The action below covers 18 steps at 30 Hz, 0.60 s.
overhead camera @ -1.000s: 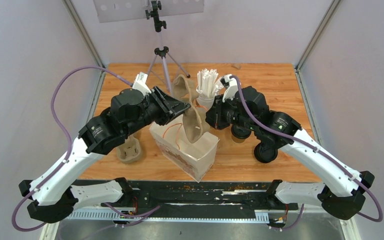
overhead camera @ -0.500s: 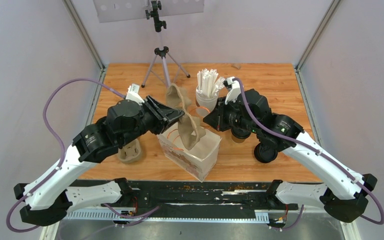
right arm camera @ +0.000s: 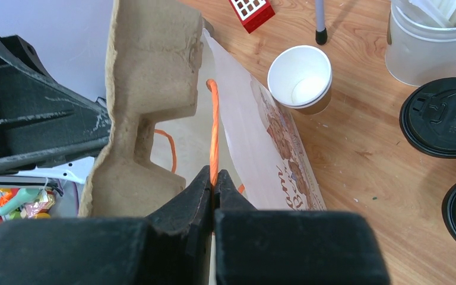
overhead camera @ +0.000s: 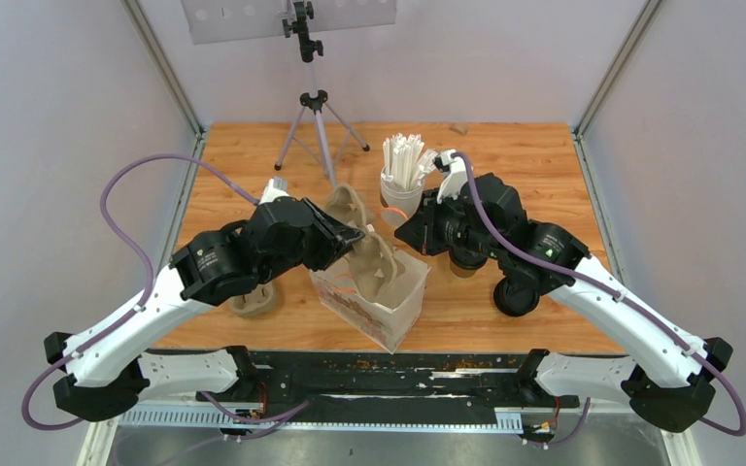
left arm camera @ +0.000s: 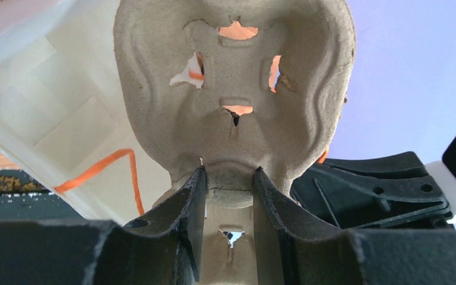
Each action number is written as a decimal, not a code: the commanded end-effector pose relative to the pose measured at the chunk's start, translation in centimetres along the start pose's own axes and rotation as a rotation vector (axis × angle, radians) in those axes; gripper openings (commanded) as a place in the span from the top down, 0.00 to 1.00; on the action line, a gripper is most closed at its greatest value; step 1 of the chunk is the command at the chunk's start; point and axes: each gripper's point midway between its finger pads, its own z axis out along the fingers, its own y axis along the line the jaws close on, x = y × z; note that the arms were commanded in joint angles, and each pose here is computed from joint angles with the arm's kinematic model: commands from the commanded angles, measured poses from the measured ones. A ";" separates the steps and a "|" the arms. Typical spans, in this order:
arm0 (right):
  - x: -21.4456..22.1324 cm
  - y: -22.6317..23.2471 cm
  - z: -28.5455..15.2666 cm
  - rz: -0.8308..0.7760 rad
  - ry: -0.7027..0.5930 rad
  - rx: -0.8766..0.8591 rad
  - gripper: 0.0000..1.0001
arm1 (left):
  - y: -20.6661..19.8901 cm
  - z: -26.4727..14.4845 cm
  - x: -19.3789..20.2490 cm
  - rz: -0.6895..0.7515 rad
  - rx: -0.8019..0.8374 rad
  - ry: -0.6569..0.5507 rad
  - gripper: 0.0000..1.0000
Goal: Pack the takeout coffee
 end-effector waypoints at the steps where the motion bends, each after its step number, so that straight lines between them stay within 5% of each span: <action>1: -0.7 0.1 -0.4 0.002 -0.038 -0.004 1.00 | -0.1 -0.8 -0.1 -0.088 -0.033 -0.030 0.80; 18: -0.6 -1.0 -0.1 -0.020 -0.055 0.036 1.00 | 1.6 -1.2 -0.3 -0.166 -0.154 -0.073 0.78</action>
